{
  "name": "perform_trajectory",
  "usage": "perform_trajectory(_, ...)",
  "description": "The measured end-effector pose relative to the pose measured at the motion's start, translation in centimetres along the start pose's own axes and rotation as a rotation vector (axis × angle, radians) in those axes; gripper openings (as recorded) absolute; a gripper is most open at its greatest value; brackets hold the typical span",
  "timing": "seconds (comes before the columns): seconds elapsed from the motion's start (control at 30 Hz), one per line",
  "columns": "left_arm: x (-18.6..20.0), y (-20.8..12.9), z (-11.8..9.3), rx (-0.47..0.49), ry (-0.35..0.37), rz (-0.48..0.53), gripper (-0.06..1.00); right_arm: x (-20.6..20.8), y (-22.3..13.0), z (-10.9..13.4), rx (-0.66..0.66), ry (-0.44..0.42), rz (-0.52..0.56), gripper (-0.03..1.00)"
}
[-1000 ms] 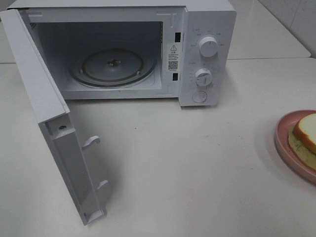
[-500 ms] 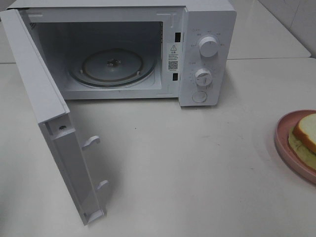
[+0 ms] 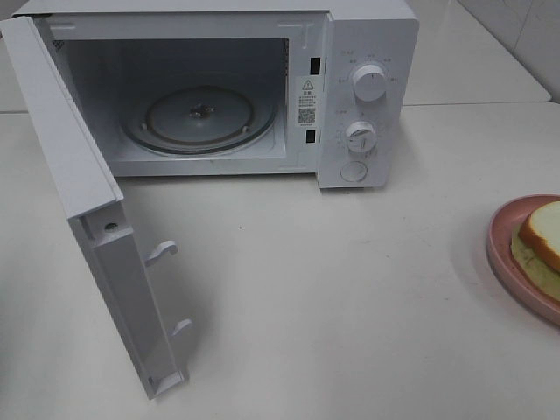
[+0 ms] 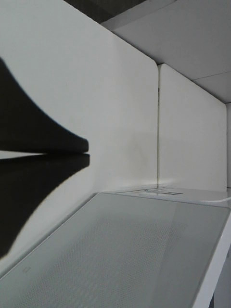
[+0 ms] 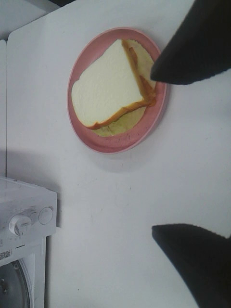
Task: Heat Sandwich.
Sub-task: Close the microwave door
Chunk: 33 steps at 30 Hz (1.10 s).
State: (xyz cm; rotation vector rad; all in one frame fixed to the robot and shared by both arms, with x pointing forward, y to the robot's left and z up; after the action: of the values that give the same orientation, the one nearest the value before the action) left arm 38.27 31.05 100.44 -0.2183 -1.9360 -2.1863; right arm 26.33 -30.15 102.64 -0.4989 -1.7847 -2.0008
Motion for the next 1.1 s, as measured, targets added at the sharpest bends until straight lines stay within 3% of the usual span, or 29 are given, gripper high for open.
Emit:
perform_trajectory(0.37,-3.2,0.3,0.3,-0.017,0.038,-0.116,0.0,0.0,0.0,0.0,0.0,0.0,0.0,0.77)
perform_trajectory(0.57,-4.7,0.0,0.1,-0.007,0.026,-0.112,0.0,0.0,0.0,0.0,0.0,0.0,0.0,0.77)
perform_trajectory(0.87,-7.2,-0.6,-4.2,-0.151,-0.206,-0.086,0.0,0.0,0.0,0.0,0.0,0.0,0.0,0.77)
perform_trajectory(1.1,-8.3,-1.1,-6.6,-0.179,-0.314,-0.089,0.0,0.0,0.0,0.0,0.0,0.001,0.0,0.77)
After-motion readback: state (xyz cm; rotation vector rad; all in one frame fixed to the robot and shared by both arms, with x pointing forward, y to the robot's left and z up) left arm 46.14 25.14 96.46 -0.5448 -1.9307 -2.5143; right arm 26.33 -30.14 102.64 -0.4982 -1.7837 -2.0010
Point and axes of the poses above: a point on each arm's last joint axis where the gripper is mounted, x pointing back along that axis away from the gripper, z along the wrist's bending axis when the last joint is at zero, y = z × x, the point moved 4 cm from there along -x, pointing out along that axis toward the gripper, and after that the axes turned 7 degrees about -x, right-handed, at the moved point
